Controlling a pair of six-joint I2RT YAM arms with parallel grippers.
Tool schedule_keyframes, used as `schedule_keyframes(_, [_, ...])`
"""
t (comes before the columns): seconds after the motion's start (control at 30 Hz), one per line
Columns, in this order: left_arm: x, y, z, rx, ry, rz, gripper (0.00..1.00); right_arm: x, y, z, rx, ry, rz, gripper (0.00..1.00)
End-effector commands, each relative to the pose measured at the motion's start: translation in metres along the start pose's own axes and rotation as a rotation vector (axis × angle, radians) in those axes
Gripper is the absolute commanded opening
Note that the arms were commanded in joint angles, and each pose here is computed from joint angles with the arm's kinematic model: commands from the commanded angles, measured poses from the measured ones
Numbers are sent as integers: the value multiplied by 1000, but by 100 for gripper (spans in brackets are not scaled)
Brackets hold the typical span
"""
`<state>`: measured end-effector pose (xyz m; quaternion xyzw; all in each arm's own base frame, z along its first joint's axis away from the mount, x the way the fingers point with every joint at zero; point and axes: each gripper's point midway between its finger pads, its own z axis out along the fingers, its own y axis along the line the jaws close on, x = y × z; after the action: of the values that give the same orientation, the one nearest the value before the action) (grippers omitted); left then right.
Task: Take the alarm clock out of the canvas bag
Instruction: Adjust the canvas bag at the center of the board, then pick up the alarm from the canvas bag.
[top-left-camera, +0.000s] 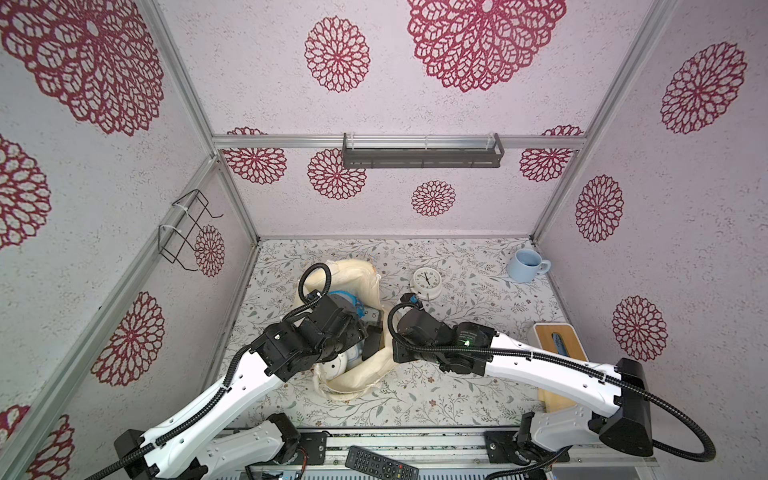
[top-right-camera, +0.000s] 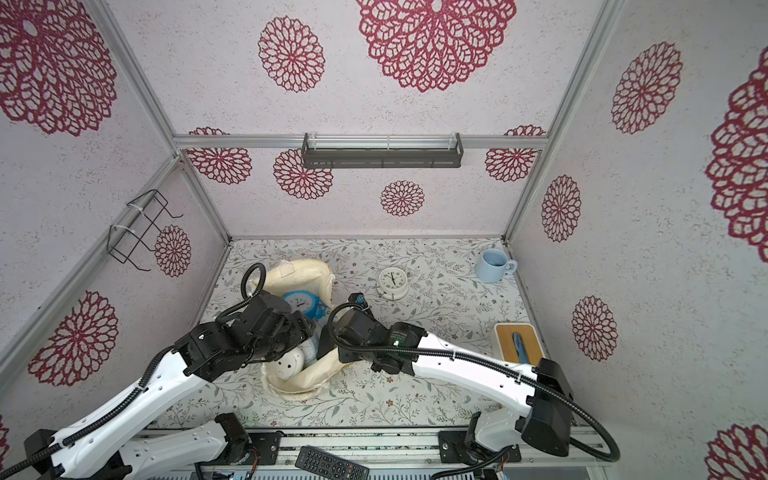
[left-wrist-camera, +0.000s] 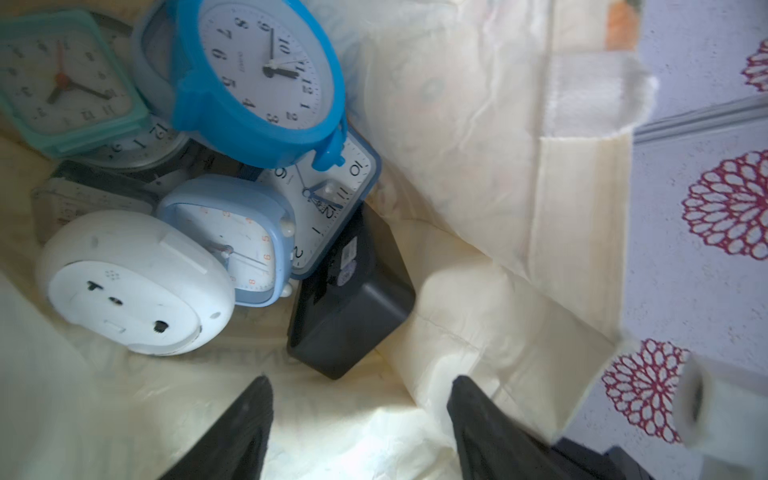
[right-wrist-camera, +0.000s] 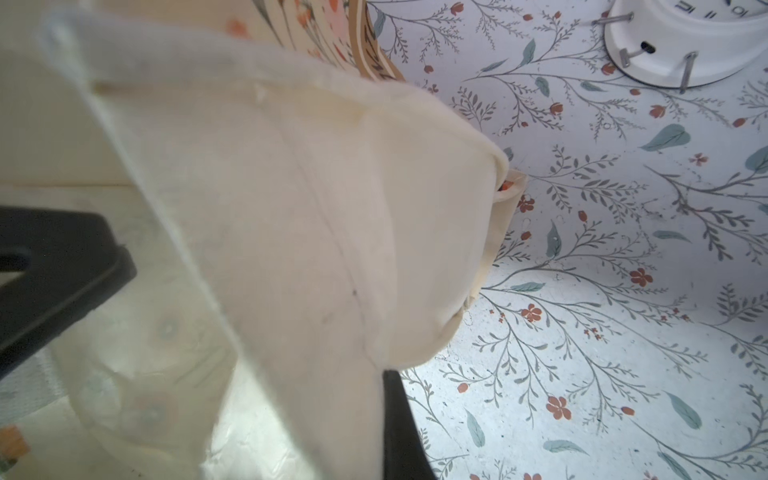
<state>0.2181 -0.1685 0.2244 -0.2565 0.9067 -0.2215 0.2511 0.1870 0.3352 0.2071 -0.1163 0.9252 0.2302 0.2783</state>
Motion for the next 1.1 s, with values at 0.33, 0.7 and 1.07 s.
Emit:
schedule_keyframes(0.33, [-17, 23, 36, -52, -68, -241, 71, 45, -38, 20, 137, 121, -92, 0])
schedule_keyframes(0.7, [11, 2, 14, -91, 192, -17, 70, 33, -31, 14, 124, 102, -106, 0])
schedule_keyframes(1.07, [42, -9, 23, -73, 397, 444, 67, 22, -22, 14, 107, 93, -119, 0])
